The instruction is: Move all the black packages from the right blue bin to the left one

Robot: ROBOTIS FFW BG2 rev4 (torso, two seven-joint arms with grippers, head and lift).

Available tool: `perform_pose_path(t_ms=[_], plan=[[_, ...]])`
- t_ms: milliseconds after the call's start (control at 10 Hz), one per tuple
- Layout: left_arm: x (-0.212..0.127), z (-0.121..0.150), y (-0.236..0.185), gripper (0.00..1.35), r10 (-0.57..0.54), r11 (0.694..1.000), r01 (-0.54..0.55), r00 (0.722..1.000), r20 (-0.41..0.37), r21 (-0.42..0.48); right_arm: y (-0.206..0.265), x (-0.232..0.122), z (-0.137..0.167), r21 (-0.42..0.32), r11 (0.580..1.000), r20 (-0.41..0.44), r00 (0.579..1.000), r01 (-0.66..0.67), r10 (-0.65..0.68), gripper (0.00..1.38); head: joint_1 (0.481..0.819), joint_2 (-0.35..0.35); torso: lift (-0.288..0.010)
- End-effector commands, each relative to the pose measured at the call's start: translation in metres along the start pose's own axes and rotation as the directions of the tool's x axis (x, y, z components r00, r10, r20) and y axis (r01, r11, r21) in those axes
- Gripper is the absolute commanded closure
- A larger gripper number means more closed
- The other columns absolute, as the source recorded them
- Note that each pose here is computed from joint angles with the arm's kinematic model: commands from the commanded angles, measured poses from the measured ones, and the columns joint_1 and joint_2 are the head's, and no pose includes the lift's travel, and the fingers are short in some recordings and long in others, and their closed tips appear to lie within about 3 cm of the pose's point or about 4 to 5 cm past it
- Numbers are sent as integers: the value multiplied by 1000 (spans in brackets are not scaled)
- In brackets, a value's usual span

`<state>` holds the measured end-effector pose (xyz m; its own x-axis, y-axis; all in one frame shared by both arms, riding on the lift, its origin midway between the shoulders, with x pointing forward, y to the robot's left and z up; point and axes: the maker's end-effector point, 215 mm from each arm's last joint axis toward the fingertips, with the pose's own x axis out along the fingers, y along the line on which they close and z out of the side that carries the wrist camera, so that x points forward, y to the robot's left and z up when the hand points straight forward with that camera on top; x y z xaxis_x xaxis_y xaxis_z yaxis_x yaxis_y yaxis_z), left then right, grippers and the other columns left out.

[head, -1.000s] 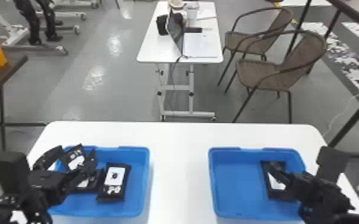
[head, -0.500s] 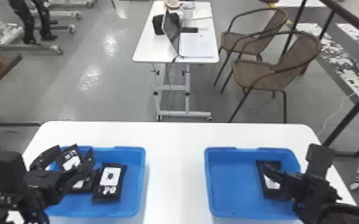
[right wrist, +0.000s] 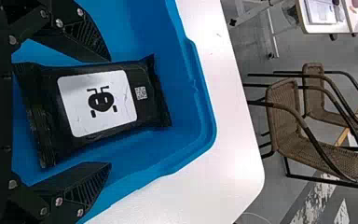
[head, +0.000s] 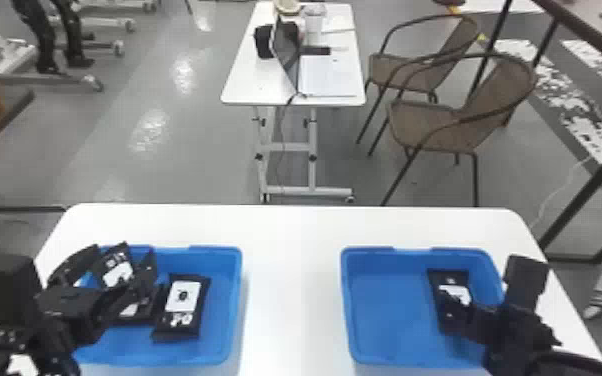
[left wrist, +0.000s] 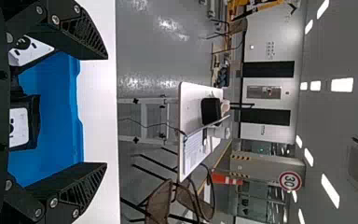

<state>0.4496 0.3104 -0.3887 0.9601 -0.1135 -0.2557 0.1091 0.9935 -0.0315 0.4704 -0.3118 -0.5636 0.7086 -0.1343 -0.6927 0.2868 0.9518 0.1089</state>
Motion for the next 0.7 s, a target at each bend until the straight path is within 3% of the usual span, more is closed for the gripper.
perform_pose_path(t_ms=[0,100,300,600], plan=[[0,0,-1,222,0,1000,0,1000,0,-4,-1,2,-4,1,1000,-8,1000,3,-3,243,695,-2,-40],[-1,-2,0,222,1,1000,-1,1000,-3,-5,-2,4,-8,0,1000,-17,1000,6,-6,300,695,-2,-40],[-1,-5,0,222,0,1000,0,1000,-7,-10,-4,5,-13,17,1000,-23,1000,4,-4,1032,695,-2,-40],[-2,-8,0,222,0,1000,0,1000,-11,-17,-3,1,-13,18,1000,-7,1000,15,-15,1092,695,-2,-40]])
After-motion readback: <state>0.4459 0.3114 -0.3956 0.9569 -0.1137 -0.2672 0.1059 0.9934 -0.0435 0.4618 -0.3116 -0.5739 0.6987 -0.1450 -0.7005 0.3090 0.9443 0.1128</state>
